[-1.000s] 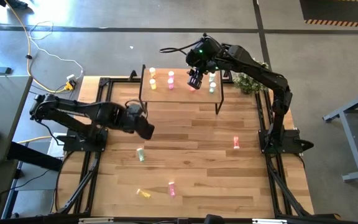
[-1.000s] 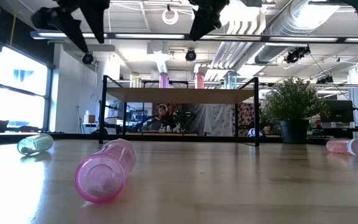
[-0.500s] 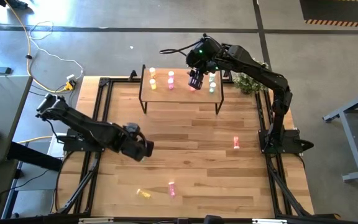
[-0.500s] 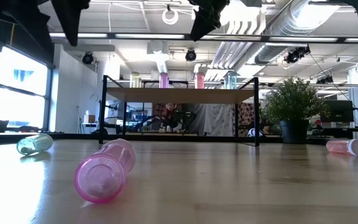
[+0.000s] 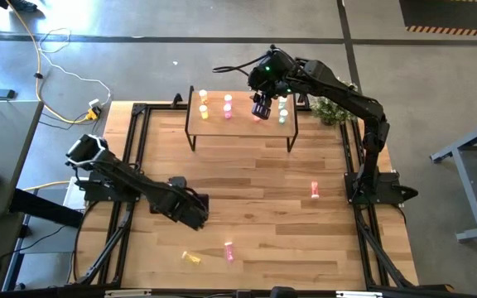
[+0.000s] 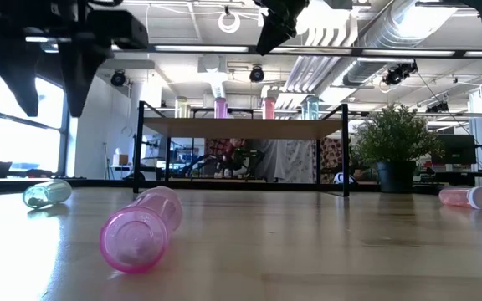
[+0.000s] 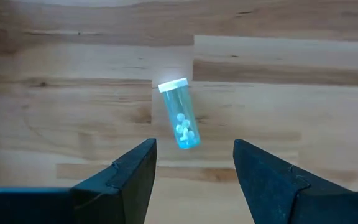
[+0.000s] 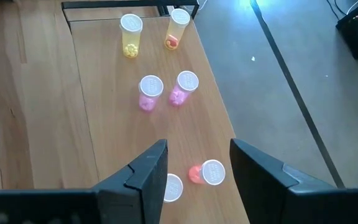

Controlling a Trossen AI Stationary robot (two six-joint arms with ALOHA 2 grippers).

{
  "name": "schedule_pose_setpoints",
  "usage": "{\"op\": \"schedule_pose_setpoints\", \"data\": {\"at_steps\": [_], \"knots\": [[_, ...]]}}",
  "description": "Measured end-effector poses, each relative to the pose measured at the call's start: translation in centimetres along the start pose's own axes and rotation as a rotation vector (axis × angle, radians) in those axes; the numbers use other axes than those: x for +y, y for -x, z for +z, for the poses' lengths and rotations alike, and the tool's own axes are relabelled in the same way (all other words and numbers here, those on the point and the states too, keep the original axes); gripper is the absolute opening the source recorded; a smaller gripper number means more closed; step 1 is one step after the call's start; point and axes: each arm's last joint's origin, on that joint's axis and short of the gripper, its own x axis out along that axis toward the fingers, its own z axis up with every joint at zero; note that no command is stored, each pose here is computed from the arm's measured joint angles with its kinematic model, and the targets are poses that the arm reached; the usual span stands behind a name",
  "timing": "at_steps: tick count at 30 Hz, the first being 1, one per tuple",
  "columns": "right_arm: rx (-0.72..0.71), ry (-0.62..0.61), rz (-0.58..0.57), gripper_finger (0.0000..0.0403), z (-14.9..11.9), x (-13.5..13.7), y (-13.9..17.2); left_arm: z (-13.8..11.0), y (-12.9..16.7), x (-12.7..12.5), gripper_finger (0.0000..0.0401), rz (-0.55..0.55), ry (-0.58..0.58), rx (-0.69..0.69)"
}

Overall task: Pick and place medicine bottles onto shelf by color
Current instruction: Put the blue pill bottle on the shelf aligned with other blue pill bottles

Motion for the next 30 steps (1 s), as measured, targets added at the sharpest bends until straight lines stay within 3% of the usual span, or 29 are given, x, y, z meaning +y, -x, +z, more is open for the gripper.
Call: {"op": "schedule_pose_setpoints", "data": {"at_steps": [13,30], "knots": [[0.0,0.022,0.0,0.0165,0.0,0.0,0.0,-2.0,-4.2,-1.4,0.0201,0.15,0.105,-0.046],[-0.001,0.022,0.0,0.0165,0.0,0.0,0.0,-2.4,-7.8,-2.8,0.0199,0.244,0.081,-0.051]]}}
